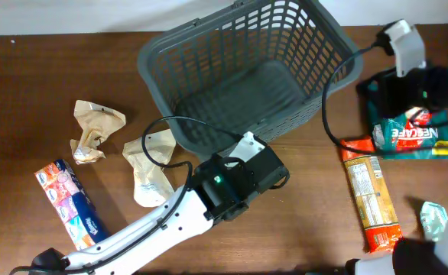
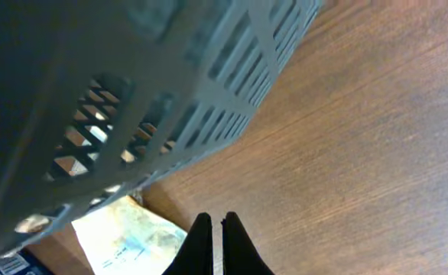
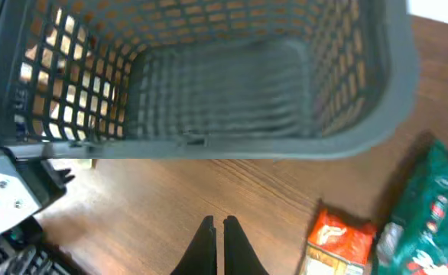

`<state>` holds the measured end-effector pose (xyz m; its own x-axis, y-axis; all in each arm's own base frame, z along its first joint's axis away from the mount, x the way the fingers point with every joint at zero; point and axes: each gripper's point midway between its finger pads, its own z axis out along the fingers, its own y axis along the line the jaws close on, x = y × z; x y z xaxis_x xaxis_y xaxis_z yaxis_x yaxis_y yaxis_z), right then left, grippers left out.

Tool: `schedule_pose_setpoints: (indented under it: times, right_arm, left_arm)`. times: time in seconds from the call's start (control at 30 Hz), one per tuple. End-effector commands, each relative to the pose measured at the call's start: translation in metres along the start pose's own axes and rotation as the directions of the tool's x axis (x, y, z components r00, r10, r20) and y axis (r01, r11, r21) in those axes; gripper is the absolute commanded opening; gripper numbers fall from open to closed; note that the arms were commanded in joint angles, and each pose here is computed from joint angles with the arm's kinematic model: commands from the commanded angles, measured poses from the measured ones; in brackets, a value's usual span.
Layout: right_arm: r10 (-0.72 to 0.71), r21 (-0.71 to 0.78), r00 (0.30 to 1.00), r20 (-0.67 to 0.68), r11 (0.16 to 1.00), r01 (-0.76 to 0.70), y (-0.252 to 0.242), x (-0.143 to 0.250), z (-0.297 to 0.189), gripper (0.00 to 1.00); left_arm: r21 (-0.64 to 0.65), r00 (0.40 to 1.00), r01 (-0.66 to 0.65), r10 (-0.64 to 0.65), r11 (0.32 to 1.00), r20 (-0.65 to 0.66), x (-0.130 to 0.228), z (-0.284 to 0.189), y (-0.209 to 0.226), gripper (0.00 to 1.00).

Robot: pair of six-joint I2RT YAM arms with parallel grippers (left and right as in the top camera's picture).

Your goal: Pack container

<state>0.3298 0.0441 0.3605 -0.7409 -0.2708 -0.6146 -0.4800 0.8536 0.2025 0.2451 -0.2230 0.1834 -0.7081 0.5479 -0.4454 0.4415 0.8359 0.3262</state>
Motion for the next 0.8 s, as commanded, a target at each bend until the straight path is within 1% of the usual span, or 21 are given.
schedule_pose_setpoints:
  times: [0.0, 0.2, 0.3, 0.4, 0.6, 0.77]
  right_arm:
    - [-0.060, -0.095, 0.998, -0.015, 0.994, 0.058, -0.004, -0.007, 0.027, 0.04]
    - [-0.054, -0.117, 0.997, -0.047, 0.992, 0.048, -0.025, -0.014, 0.063, 0.03]
    - [-0.089, -0.134, 0.994, -0.057, 0.988, 0.080, -0.024, -0.017, 0.078, 0.04]
    - [-0.145, -0.142, 0.989, -0.038, 0.980, 0.138, -0.017, -0.029, 0.095, 0.04]
    - [-0.210, -0.084, 0.977, -0.044, 0.975, 0.206, -0.017, -0.038, 0.110, 0.03]
    - [-0.240, -0.048, 0.971, -0.012, 0.970, 0.239, -0.023, -0.050, 0.117, 0.04]
  left_arm:
    - [-0.030, 1.000, 0.026, -0.025, 0.999, 0.016, -0.004, 0.003, 0.006, 0.02]
    - [-0.006, 0.999, 0.032, -0.032, 0.999, 0.010, -0.003, 0.003, 0.002, 0.02]
    - [0.000, 0.999, 0.050, -0.050, 0.999, 0.008, -0.003, 0.003, 0.001, 0.02]
    - [0.015, 0.998, 0.060, -0.060, 0.998, 0.007, -0.003, 0.003, -0.002, 0.02]
    - [0.014, 0.996, 0.086, -0.086, 0.996, 0.007, -0.003, 0.003, -0.002, 0.02]
    - [0.017, 0.995, 0.100, -0.100, 0.995, 0.012, -0.004, 0.003, -0.002, 0.02]
